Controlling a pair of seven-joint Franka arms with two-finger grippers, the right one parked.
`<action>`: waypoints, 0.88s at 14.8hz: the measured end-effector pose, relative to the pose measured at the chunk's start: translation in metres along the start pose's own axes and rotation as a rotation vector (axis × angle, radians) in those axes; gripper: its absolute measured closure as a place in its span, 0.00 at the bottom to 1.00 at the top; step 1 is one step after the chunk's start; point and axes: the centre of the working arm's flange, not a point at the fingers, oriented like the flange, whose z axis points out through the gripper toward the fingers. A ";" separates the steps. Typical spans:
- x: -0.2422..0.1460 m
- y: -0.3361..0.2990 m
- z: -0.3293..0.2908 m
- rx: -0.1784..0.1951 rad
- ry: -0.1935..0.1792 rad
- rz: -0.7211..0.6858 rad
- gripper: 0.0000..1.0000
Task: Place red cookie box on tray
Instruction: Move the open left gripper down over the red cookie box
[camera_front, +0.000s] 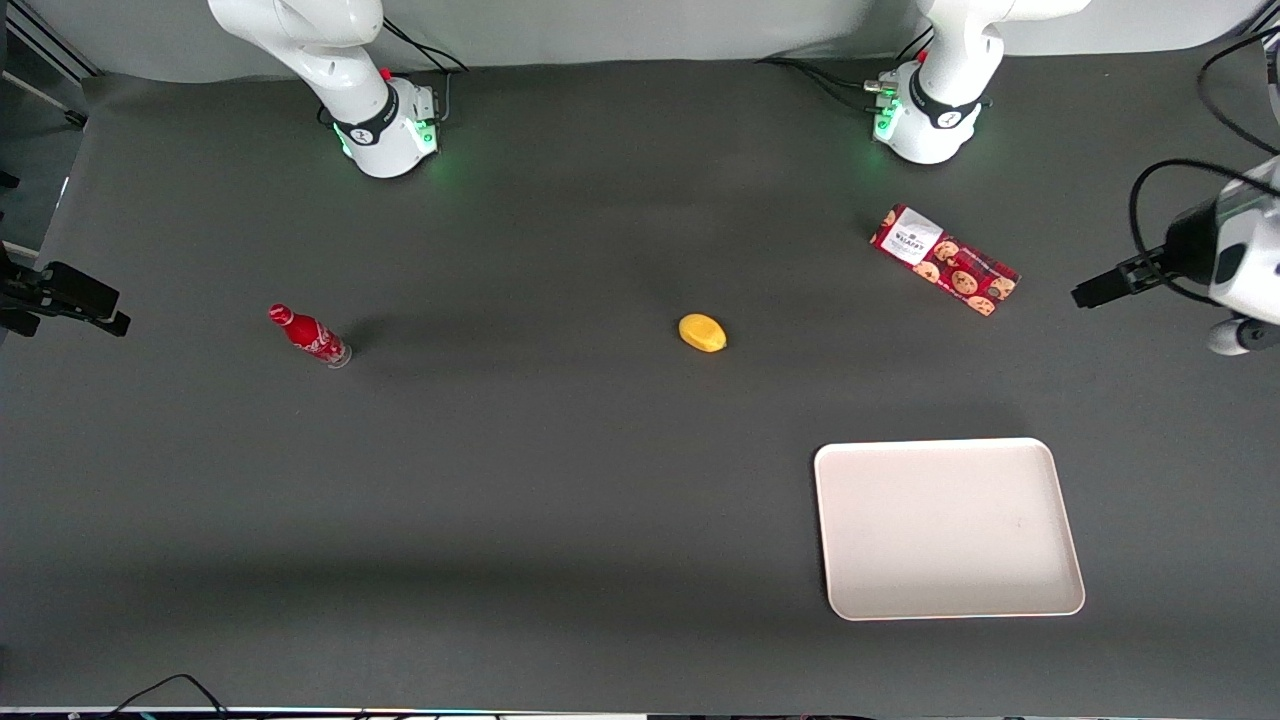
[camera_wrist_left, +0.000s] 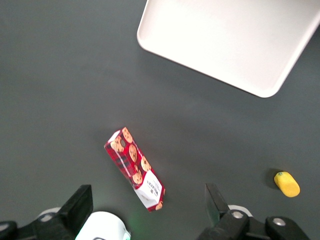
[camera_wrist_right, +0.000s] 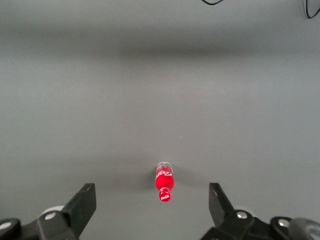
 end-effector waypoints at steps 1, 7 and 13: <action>-0.001 0.001 0.015 0.012 -0.028 -0.044 0.00; -0.026 -0.002 0.131 0.063 -0.105 -0.156 0.00; -0.071 -0.023 0.264 0.117 -0.179 -0.167 0.00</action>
